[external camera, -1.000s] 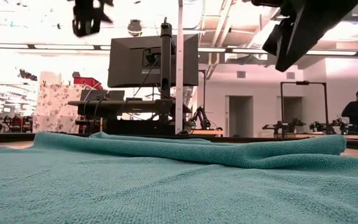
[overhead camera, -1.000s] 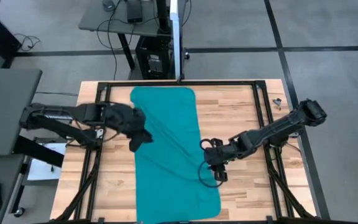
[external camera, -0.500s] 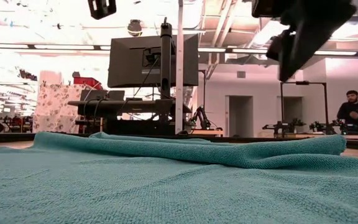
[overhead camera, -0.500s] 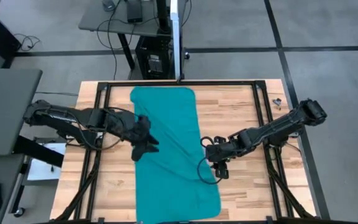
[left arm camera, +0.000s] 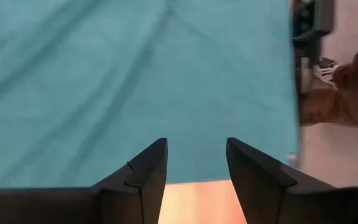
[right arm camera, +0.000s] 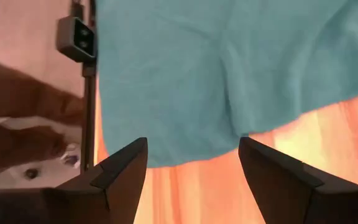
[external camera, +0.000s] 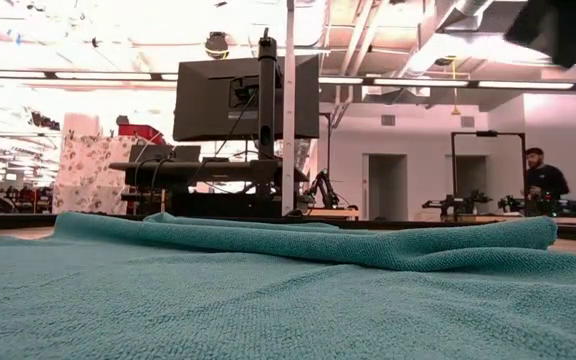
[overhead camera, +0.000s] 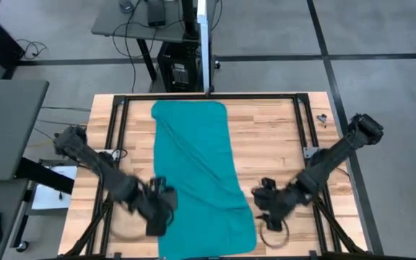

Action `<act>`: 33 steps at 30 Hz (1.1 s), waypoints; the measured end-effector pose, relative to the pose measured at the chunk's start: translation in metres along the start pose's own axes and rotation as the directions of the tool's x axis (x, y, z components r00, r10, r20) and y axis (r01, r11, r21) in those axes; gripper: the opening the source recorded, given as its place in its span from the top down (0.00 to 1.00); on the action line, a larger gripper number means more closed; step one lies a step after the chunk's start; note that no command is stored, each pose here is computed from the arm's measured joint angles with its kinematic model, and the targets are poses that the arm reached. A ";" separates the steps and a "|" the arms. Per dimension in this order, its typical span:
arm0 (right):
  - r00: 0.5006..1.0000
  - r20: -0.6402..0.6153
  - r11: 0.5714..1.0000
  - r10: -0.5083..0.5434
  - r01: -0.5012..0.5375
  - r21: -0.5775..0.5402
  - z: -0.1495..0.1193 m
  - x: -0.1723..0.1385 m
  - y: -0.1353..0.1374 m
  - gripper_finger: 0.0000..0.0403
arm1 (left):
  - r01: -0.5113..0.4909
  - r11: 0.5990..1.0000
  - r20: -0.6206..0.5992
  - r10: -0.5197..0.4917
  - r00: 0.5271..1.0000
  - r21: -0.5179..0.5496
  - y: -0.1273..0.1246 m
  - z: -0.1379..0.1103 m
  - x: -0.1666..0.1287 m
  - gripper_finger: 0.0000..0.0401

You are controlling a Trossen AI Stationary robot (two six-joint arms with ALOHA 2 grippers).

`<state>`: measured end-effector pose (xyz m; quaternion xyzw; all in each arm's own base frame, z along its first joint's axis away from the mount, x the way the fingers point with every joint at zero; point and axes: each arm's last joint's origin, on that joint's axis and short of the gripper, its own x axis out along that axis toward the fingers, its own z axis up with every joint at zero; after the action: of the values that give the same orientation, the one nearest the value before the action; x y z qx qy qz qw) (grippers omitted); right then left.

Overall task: Roll towel
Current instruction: Fold the blue towel

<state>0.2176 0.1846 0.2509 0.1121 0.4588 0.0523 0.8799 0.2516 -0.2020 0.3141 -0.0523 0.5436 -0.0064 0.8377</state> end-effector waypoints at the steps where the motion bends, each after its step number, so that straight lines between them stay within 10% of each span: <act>1: 1.000 0.027 1.000 -0.007 0.007 -0.021 -0.006 -0.002 0.008 0.38 | 0.006 1.000 -0.008 -0.007 1.000 -0.025 -0.014 -0.002 0.005 0.65; 8: 0.977 0.201 0.978 0.072 -0.029 -0.208 -0.041 -0.012 0.058 0.38 | 0.126 0.992 0.001 -0.126 0.992 0.017 -0.121 -0.016 0.048 0.68; 15: 0.968 0.211 0.963 0.137 -0.080 -0.259 -0.061 0.011 0.084 0.38 | 0.125 0.992 -0.009 -0.125 0.992 -0.016 -0.172 -0.020 0.093 0.64; 24: 0.976 0.191 0.975 0.102 -0.060 -0.215 -0.076 0.048 0.092 0.38 | -0.033 0.986 -0.111 0.015 0.994 -0.163 -0.170 -0.035 0.132 0.54; 33: 0.982 0.179 0.998 0.062 -0.059 -0.018 -0.071 0.054 0.085 0.38 | -0.255 0.931 -0.058 0.249 0.967 -0.259 -0.130 -0.022 0.085 0.59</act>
<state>0.1913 0.2879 0.1895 0.1245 0.3738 0.0717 0.9163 0.2725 -0.3388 0.2403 -0.0933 0.5518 0.1732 0.8104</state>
